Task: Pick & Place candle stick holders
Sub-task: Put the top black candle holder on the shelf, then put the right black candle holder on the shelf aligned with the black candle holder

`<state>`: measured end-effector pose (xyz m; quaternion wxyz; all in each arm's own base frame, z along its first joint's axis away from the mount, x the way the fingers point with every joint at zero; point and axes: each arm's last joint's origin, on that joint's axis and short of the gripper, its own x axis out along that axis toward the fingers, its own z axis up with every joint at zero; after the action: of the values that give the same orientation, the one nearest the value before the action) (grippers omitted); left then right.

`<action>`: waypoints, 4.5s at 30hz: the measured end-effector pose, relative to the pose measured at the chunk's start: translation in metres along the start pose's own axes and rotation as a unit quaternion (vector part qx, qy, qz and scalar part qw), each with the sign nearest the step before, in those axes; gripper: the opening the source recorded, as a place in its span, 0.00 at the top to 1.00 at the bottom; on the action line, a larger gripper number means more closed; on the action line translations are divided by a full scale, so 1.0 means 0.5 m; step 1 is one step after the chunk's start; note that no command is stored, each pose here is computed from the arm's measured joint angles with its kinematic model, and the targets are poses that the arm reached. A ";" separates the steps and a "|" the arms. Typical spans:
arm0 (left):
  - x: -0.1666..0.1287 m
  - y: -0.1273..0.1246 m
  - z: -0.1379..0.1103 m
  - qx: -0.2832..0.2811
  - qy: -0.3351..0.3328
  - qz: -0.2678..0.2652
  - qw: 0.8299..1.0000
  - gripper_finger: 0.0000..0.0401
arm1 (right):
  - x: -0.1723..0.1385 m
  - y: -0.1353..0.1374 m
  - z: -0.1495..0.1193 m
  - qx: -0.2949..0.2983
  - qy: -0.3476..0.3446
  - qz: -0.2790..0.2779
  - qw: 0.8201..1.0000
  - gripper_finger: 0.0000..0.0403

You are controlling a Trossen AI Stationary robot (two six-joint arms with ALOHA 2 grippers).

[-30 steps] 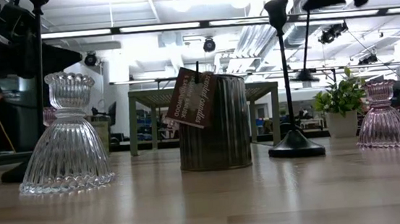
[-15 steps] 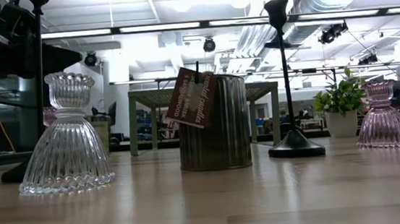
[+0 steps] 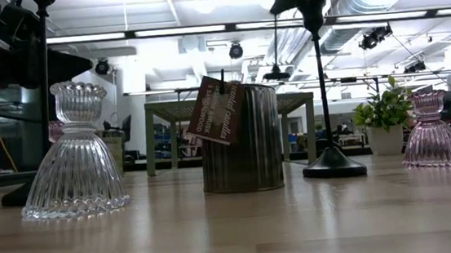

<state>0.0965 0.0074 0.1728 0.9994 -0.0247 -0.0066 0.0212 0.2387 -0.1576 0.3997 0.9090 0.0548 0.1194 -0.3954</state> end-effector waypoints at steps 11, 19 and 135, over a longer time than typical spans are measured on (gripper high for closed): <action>0.000 0.000 0.000 0.000 0.000 0.000 1.000 1.00 | 0.091 -0.012 -0.032 0.030 0.032 -0.019 0.999 0.99; 0.000 0.000 0.000 0.000 0.000 0.000 1.000 1.00 | 0.112 -0.020 -0.042 0.031 0.038 -0.044 0.998 0.99; 0.000 0.000 0.000 0.000 0.000 0.000 1.000 1.00 | -0.269 0.298 -0.376 -0.086 0.324 0.220 0.916 0.48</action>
<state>0.0965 0.0075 0.1728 0.9994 -0.0247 -0.0067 0.0216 0.2267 0.0754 0.2542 0.8860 0.1266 0.4254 -0.1344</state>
